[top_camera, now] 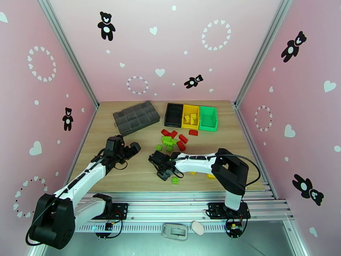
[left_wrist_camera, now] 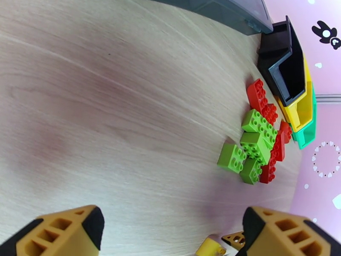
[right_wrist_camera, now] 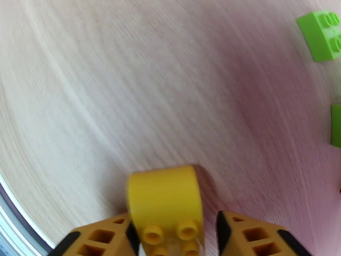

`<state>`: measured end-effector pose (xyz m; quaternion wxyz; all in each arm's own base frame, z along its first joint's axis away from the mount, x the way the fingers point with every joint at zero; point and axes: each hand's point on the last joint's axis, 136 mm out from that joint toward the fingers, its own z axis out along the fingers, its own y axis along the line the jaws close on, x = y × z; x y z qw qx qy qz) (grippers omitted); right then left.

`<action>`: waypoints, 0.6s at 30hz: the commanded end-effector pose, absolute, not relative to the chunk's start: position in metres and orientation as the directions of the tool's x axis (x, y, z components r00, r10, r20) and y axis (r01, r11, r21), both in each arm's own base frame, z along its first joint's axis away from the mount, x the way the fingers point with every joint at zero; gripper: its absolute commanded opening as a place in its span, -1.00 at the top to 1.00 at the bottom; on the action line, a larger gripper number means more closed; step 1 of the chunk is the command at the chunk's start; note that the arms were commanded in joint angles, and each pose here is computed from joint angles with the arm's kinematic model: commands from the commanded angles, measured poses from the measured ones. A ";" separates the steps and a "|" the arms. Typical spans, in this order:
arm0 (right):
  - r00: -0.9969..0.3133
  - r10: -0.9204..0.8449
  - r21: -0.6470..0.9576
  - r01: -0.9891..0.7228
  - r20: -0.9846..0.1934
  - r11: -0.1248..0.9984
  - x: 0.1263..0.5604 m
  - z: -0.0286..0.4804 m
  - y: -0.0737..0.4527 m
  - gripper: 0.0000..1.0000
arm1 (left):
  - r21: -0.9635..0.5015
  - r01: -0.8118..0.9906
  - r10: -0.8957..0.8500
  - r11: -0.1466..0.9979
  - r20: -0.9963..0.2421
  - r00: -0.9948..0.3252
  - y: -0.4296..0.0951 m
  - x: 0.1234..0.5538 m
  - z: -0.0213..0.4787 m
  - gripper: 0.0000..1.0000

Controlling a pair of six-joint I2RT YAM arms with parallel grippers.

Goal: Sort the legos into containers by color

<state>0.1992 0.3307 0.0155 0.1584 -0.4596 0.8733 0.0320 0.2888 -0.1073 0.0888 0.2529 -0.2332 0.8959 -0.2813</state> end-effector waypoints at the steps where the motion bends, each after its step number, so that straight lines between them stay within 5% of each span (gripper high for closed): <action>1: -0.557 -0.763 -0.073 -0.791 -0.328 0.608 0.205 0.018 0.331 0.14 | -0.648 -0.289 -0.574 0.705 -0.282 -0.769 -0.112 0.288 0.080 -0.84; 9: -0.621 -0.677 -0.046 -0.723 -0.394 0.690 0.224 0.042 0.315 0.34 | -0.678 -0.233 -0.520 0.697 -0.255 -0.815 -0.152 0.288 0.068 -0.84; 18: -0.729 -0.479 -0.020 -0.540 -0.490 0.842 0.278 0.084 0.270 0.35 | -0.751 -0.148 -0.461 0.644 -0.226 -0.858 -0.216 0.309 0.073 -0.83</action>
